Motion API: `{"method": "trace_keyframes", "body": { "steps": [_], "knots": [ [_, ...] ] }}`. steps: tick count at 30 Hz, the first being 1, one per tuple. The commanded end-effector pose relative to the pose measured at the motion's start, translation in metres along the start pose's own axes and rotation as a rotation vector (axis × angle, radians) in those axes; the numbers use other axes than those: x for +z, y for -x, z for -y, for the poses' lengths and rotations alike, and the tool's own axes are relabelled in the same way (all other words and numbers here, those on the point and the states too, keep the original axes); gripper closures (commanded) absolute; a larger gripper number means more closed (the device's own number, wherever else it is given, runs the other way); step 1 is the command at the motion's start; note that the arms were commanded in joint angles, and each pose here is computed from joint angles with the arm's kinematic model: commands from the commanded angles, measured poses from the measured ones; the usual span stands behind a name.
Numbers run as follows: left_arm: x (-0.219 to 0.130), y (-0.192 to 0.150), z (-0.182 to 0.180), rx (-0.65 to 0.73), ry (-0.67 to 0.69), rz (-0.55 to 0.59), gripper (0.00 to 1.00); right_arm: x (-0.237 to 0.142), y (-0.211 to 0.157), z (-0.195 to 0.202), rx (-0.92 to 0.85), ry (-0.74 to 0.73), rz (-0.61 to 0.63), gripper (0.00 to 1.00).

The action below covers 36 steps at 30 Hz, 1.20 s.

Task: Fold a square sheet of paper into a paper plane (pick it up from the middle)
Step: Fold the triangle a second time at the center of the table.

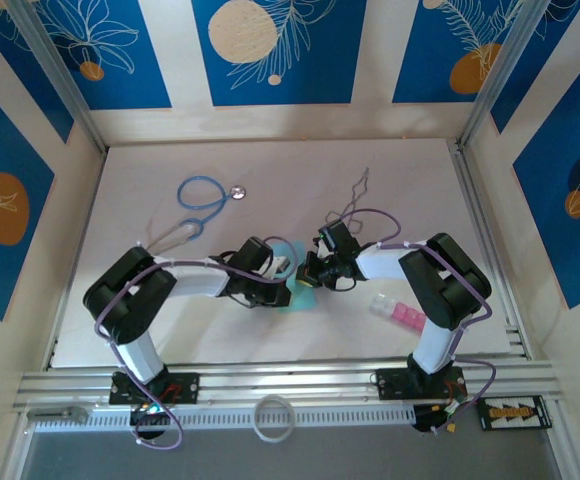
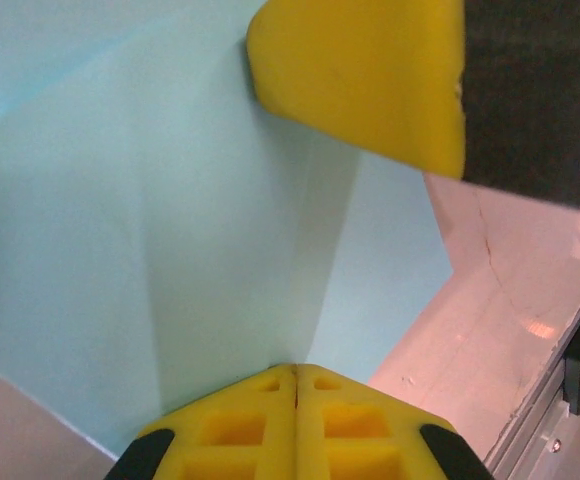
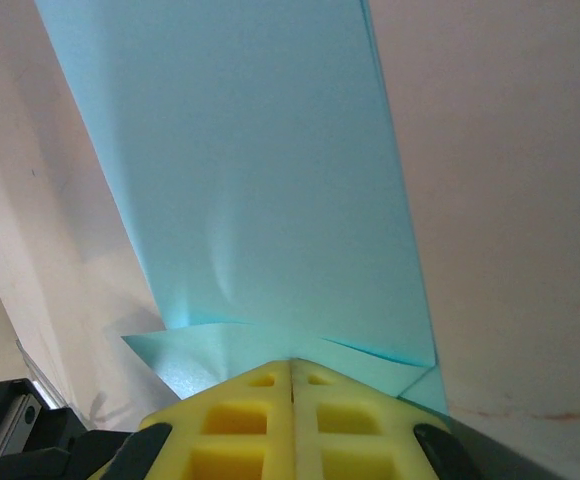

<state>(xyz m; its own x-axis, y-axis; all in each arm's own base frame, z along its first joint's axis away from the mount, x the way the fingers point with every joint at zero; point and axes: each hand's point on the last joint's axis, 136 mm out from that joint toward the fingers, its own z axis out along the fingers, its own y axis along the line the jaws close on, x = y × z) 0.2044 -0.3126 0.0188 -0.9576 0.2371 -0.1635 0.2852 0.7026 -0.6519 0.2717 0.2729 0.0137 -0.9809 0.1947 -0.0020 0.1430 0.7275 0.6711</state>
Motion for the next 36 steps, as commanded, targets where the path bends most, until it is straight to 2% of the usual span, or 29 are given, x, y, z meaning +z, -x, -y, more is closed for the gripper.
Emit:
{"method": "trace_keyframes", "body": {
  "steps": [1, 12, 17, 21, 27, 32, 36],
  "knots": [
    [-0.001, -0.033, -0.011, -0.034, 0.039, -0.088, 0.95, 0.007, -0.019, 0.052, 0.076, -0.185, -0.053, 1.0],
    [-0.008, -0.055, -0.018, -0.073, 0.04, -0.115, 0.94, 0.007, -0.02, 0.052, 0.075, -0.186, -0.056, 1.0],
    [-0.013, -0.055, -0.012, -0.062, 0.023, -0.112, 0.94, 0.008, -0.02, 0.05, 0.071, -0.186, -0.055, 1.0],
    [-0.027, -0.038, 0.007, -0.009, -0.005, -0.05, 0.94, 0.008, -0.02, 0.05, 0.07, -0.185, -0.057, 1.0],
    [-0.051, 0.006, 0.033, 0.064, -0.019, 0.124, 0.94, 0.008, -0.02, 0.048, 0.07, -0.183, -0.055, 1.0],
    [-0.035, 0.028, 0.026, 0.056, 0.007, 0.117, 0.95, 0.009, -0.02, 0.047, 0.067, -0.179, -0.06, 1.0],
    [-0.017, 0.029, 0.003, 0.029, 0.081, 0.078, 0.97, 0.008, -0.02, 0.046, 0.064, -0.179, -0.058, 1.0]
  ]
}}
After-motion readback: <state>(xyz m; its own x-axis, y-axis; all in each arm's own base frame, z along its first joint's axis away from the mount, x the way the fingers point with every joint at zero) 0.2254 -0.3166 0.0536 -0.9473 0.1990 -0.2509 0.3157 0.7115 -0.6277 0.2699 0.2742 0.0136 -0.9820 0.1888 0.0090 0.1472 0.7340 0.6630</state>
